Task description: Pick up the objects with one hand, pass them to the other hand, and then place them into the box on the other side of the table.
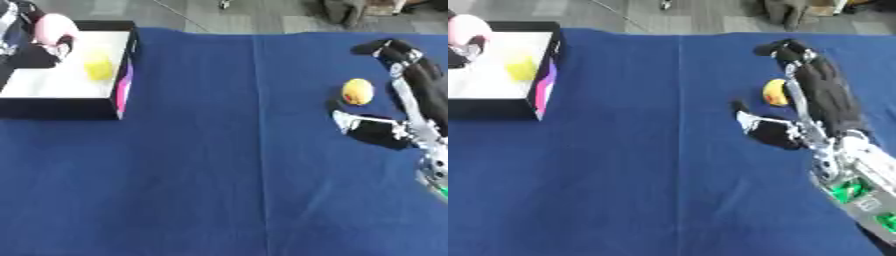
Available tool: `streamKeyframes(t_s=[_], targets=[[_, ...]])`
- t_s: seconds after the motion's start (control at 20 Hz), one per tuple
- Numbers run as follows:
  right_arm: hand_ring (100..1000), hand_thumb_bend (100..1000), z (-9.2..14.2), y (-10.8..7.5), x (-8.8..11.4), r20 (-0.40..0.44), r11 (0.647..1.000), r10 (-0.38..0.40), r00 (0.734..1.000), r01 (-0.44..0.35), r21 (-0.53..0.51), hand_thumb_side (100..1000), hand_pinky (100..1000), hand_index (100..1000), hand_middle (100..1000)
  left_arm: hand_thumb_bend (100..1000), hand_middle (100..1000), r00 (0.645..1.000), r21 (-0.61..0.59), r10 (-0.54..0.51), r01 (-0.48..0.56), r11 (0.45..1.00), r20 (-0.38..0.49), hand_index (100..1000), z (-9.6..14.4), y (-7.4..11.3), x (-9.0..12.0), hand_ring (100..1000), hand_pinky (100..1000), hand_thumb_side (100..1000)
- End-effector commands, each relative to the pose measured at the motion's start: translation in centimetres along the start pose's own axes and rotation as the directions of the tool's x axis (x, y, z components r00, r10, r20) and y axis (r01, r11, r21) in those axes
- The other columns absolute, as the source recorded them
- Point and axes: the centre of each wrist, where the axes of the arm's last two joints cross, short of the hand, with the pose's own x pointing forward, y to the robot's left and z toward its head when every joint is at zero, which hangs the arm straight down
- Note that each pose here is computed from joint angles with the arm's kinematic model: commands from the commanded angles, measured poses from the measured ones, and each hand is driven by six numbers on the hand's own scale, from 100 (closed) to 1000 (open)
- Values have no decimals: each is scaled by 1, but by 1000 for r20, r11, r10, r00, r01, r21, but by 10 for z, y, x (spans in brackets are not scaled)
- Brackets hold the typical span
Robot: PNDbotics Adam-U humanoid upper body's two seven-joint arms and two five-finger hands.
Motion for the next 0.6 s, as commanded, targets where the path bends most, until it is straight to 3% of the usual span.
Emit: streamKeyframes(t_s=[0.05, 0.3, 0.5, 0.6], targets=[[811, 397, -9, -27, -6, 0, 997, 21, 1000, -21, -77, 178, 805, 815, 769, 489, 655, 999, 26, -25, 26, 999, -43, 725, -8, 8, -16, 696, 794, 252], [812, 395, -16, -46, -15, -24, 990, 40, 999, -43, -133, 172, 804, 815, 770, 743, 769, 984, -31, -95, 91, 995, -153, 872, -11, -3, -32, 839, 876, 310], [811, 385, -19, -57, -20, -58, 984, 55, 997, -64, -164, 175, 802, 814, 769, 973, 789, 961, -32, -168, 165, 986, -218, 909, -11, -2, -34, 859, 890, 473], [811, 378, -19, -61, -23, -80, 981, 58, 995, -72, -178, 177, 801, 814, 768, 1000, 788, 956, -13, -175, 177, 984, -235, 912, -12, 2, -31, 854, 887, 535]])
